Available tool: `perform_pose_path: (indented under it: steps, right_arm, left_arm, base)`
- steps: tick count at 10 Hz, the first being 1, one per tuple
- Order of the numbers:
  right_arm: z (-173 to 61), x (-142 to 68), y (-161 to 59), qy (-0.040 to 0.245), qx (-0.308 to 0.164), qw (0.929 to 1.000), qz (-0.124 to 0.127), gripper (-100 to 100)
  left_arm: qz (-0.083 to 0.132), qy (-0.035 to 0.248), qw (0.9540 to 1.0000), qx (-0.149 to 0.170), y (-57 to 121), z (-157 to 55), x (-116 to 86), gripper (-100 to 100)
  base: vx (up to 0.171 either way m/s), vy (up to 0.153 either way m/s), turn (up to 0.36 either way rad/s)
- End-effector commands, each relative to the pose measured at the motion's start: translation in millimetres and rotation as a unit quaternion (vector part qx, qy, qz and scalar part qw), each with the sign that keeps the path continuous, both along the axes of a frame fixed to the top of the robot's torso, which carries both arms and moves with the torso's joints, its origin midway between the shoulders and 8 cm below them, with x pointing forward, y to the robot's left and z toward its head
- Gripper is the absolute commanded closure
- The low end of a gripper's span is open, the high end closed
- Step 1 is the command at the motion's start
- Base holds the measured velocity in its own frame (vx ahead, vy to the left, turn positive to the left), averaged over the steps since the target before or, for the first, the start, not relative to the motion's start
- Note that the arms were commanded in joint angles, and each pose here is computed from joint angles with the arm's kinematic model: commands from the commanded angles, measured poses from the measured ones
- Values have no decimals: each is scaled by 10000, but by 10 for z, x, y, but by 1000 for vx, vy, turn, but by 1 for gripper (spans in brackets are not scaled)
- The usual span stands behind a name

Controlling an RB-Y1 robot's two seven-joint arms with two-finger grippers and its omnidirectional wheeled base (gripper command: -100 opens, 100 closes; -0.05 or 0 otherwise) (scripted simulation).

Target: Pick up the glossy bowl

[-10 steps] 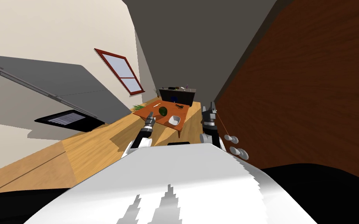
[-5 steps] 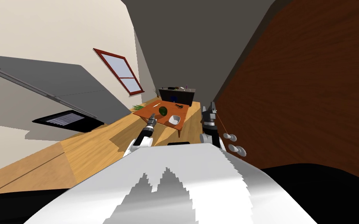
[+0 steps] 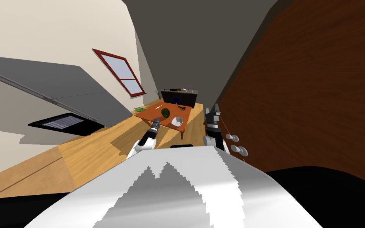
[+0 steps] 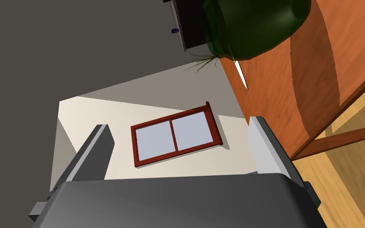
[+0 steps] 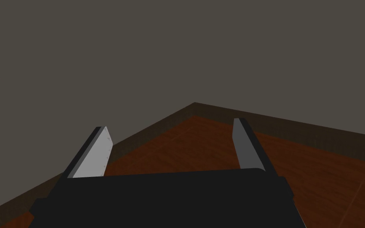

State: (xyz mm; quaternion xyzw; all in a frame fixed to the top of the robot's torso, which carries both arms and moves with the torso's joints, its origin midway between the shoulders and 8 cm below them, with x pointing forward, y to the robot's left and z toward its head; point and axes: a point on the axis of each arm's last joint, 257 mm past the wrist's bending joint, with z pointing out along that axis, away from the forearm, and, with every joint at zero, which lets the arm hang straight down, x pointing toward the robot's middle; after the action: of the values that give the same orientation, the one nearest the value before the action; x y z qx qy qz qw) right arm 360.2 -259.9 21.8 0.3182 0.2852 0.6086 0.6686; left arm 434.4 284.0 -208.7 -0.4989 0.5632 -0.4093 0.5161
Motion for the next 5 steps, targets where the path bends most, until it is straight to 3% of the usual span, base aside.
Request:
perform_pose_path:
  steps: [1, 5]
  right_arm:
    - [0, 0, 0, 0, 0, 10000, 0, 0]
    - [0, 0, 0, 0, 0, 10000, 0, 0]
  left_arm:
    - [30, 224, 9997, -17, -13, -141, 22, -100]
    - [75, 776, 9969, -67, -48, -447, 48, -100]
  base:
    - [-14, 8, -19]
    - [-9, 4, -36]
